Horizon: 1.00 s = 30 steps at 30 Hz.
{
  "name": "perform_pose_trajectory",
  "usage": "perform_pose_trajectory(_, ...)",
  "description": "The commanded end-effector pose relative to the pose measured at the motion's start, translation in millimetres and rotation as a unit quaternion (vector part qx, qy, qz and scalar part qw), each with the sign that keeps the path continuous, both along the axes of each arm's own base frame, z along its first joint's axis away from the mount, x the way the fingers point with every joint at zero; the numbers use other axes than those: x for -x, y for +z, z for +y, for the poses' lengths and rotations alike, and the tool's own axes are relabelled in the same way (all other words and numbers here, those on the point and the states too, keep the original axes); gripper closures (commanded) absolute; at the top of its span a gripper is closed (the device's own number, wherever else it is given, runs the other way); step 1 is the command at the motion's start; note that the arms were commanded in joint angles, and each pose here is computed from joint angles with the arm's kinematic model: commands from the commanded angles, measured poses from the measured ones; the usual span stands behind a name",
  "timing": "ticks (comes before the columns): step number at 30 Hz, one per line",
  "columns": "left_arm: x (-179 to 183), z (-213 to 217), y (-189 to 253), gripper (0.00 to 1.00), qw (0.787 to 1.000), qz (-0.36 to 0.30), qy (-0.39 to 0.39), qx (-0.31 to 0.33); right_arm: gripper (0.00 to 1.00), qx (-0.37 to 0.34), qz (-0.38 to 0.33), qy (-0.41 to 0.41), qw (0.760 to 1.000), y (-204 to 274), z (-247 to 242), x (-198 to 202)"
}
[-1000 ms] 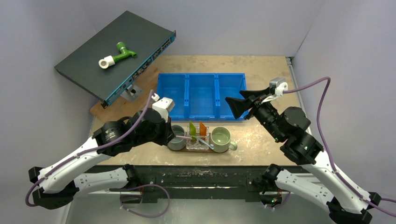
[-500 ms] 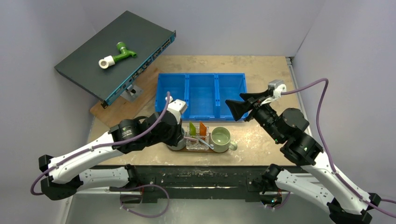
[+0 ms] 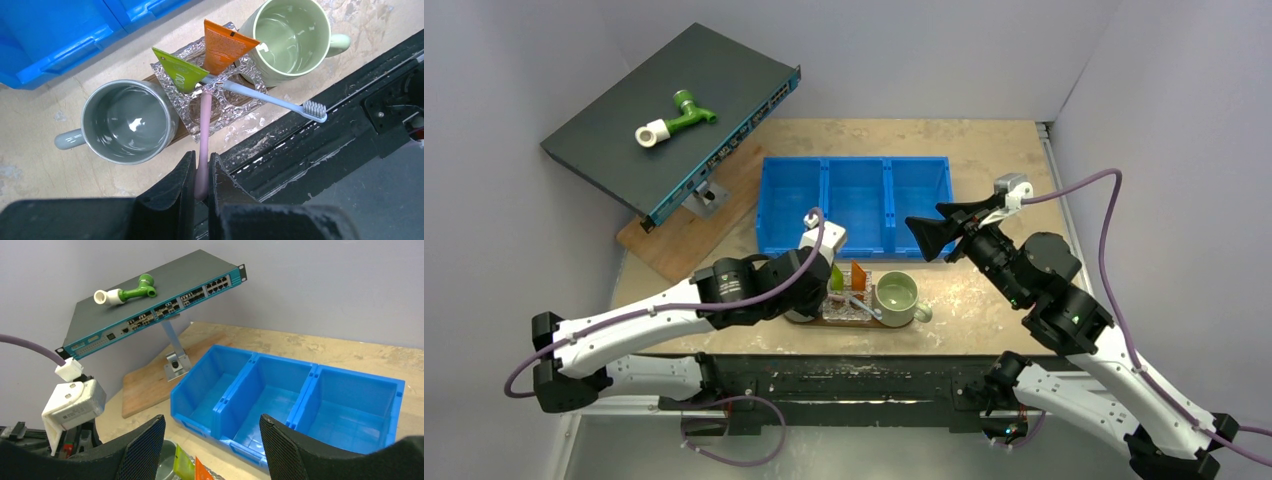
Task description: Prepare toiletry sets of a toothbrush and toothpaste on the tray
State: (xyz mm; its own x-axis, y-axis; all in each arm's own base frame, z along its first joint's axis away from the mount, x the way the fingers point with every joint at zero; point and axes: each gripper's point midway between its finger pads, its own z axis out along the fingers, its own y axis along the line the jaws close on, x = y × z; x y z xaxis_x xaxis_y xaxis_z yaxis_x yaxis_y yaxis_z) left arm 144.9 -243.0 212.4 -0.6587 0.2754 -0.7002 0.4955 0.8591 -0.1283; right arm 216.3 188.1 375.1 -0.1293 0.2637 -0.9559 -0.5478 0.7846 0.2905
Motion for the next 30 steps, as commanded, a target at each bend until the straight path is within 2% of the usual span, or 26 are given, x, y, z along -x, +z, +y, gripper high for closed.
perform_pose_trajectory(1, -8, -7, 3, 1.0, 0.999, -0.036, 0.002, -0.007, 0.29, -0.01, -0.002, -0.014, 1.0, 2, -3, -3)
perform_pose_trajectory(27, 1, -26, -14, 1.0, 0.995, -0.068, -0.021, -0.067, 0.28, -0.006, 0.008, -0.01, 1.0, -8, -1, -3)
perform_pose_trajectory(30, 2, -25, -14, 0.95, 0.995, -0.07, -0.019, -0.069, 0.28, -0.007, 0.007, -0.008, 1.0, -7, 0, -3)
